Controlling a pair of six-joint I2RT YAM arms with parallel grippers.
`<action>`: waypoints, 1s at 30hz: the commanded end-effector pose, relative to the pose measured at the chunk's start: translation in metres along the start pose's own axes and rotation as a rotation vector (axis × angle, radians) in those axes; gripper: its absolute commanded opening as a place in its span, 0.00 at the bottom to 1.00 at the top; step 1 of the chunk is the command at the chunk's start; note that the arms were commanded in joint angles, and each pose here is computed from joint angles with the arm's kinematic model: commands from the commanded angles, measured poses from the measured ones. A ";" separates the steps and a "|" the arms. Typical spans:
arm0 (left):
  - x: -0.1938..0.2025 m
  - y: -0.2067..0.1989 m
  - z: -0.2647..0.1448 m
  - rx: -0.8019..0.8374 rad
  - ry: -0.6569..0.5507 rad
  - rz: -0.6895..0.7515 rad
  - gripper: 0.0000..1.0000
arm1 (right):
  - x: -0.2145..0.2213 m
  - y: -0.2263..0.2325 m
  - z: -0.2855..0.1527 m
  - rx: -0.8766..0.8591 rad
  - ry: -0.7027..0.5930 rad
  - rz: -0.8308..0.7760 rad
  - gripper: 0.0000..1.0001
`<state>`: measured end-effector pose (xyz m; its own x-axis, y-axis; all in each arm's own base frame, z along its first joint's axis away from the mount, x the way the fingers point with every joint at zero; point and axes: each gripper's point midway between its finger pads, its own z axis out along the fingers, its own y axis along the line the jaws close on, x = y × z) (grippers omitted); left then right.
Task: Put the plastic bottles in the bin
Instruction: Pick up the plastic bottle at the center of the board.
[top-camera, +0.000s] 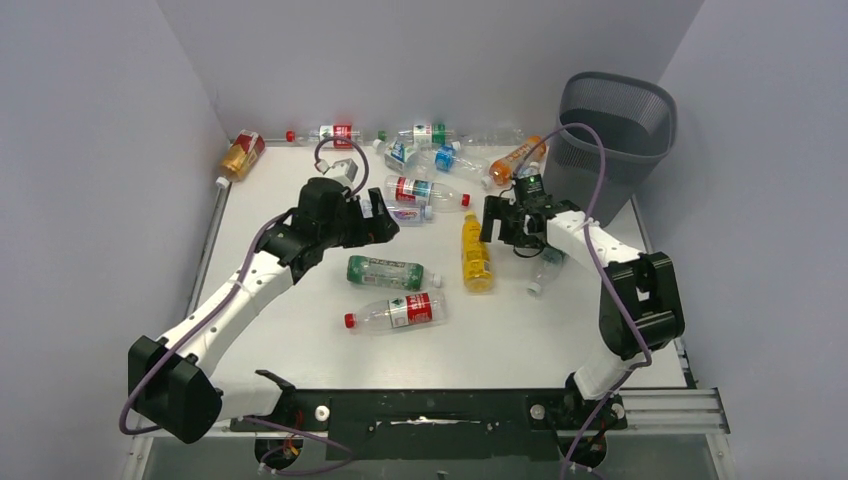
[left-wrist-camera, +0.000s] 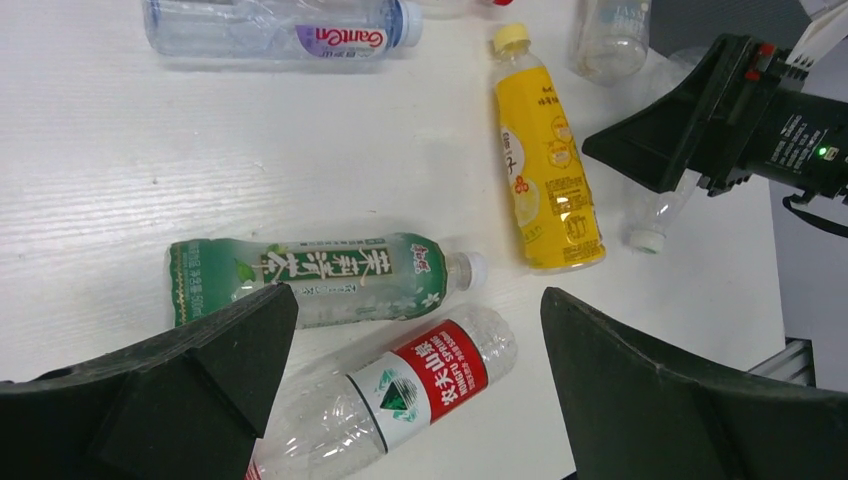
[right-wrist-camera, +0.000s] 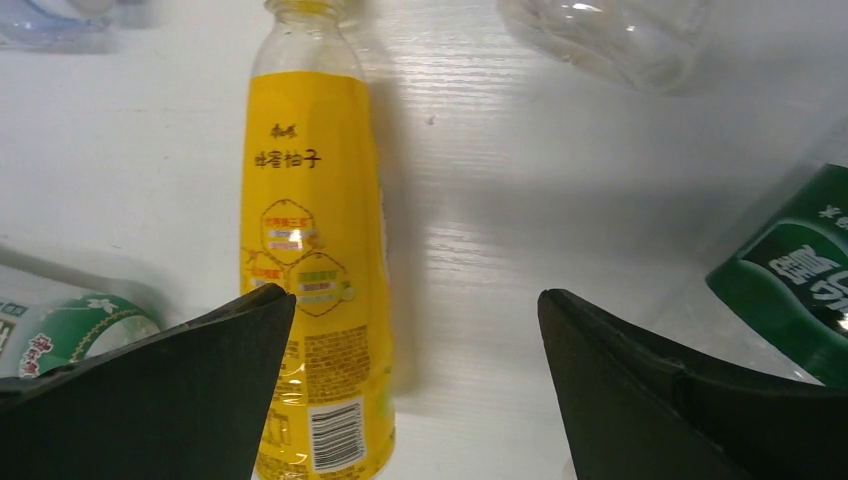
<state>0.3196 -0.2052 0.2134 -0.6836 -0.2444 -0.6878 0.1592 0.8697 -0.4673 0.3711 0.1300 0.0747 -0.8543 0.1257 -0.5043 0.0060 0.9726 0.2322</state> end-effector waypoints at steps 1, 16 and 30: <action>-0.003 -0.011 -0.004 0.068 -0.022 -0.008 0.96 | -0.019 0.029 -0.009 -0.048 -0.072 -0.030 1.00; 0.004 -0.007 -0.004 0.067 -0.013 -0.015 0.95 | 0.011 0.058 0.014 -0.031 0.012 -0.094 0.98; 0.010 0.001 0.002 0.043 0.001 -0.020 0.96 | 0.009 0.056 0.017 -0.001 0.042 -0.144 0.66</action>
<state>0.3069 -0.2056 0.1896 -0.7288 -0.2324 -0.6441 0.1513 0.8627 -0.4825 0.3636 0.1856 0.0583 -0.8815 -0.0031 -0.4721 -0.0978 0.9795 0.1763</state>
